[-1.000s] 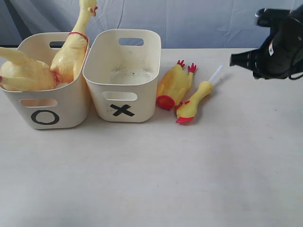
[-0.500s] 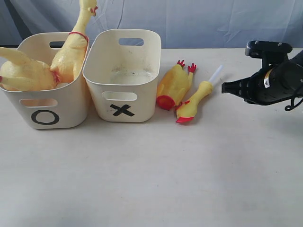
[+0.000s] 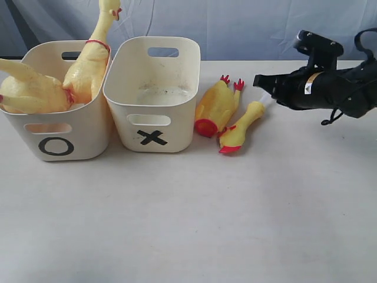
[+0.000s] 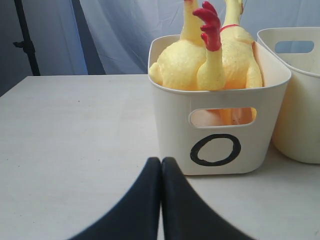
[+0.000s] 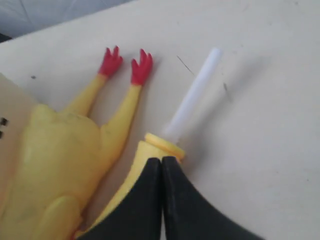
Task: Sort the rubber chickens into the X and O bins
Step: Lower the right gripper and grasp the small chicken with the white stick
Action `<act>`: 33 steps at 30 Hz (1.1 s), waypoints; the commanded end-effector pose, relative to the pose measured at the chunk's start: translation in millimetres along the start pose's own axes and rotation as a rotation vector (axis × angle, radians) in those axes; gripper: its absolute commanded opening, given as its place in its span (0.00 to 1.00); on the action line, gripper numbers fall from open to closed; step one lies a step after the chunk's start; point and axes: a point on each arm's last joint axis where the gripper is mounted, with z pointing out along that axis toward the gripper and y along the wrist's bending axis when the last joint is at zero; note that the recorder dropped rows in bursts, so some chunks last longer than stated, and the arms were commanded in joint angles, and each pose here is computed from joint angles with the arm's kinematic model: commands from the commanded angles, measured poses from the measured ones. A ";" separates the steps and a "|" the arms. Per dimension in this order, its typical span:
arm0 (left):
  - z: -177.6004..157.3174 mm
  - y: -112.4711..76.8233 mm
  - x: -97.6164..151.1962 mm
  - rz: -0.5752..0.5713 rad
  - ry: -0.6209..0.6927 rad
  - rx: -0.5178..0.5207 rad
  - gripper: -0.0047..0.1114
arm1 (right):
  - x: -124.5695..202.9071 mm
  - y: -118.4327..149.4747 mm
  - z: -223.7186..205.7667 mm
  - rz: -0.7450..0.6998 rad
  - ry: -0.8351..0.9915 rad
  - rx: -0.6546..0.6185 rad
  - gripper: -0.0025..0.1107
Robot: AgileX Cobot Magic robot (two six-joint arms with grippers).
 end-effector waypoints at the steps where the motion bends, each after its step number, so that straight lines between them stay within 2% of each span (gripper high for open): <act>1: -0.5 -0.4 -1.7 -0.008 -0.016 0.006 0.04 | 6.3 -6.4 9.1 0.026 0.059 0.047 0.02; 7: -0.5 -0.4 -1.7 -0.008 -0.016 0.006 0.04 | 7.9 -12.6 -4.7 0.031 0.157 0.149 0.02; 10: -0.5 -0.4 -1.7 -0.008 -0.016 0.006 0.04 | 7.8 -11.6 -9.9 0.158 0.175 0.165 0.05; 12: -0.5 -0.4 -1.7 -0.008 -0.016 0.006 0.04 | 8.3 -9.4 -10.7 0.260 0.173 0.157 0.17; 16: -0.5 -0.4 -1.7 -0.008 -0.016 0.006 0.04 | 12.5 -4.0 -10.9 0.328 0.201 0.150 0.56; 17: -0.5 -0.4 -1.7 -0.008 -0.016 0.006 0.04 | 12.6 -3.5 -10.9 0.372 0.201 0.148 0.63; 19: -0.5 -0.4 -1.7 -0.008 -0.016 0.006 0.04 | 14.5 2.4 -10.1 0.461 0.201 0.133 0.62; 22: -0.5 -0.4 -1.7 -0.008 -0.016 0.006 0.04 | 17.2 14.4 -7.3 0.582 0.180 0.100 0.52; 25: -0.5 -0.4 -1.7 -0.008 -0.016 0.006 0.04 | 23.2 28.4 -2.3 0.595 0.170 0.071 0.42; 27: -0.5 -0.4 -1.7 -0.008 -0.016 0.006 0.04 | 29.4 38.4 2.0 0.572 0.196 0.061 0.38; 30: -0.5 -0.4 -1.7 -0.008 -0.016 0.006 0.04 | 38.0 53.4 9.3 0.539 0.225 0.045 0.44; 33: -0.5 -0.4 -1.7 -0.008 -0.016 0.006 0.04 | 41.1 61.1 15.8 0.524 0.234 0.035 0.61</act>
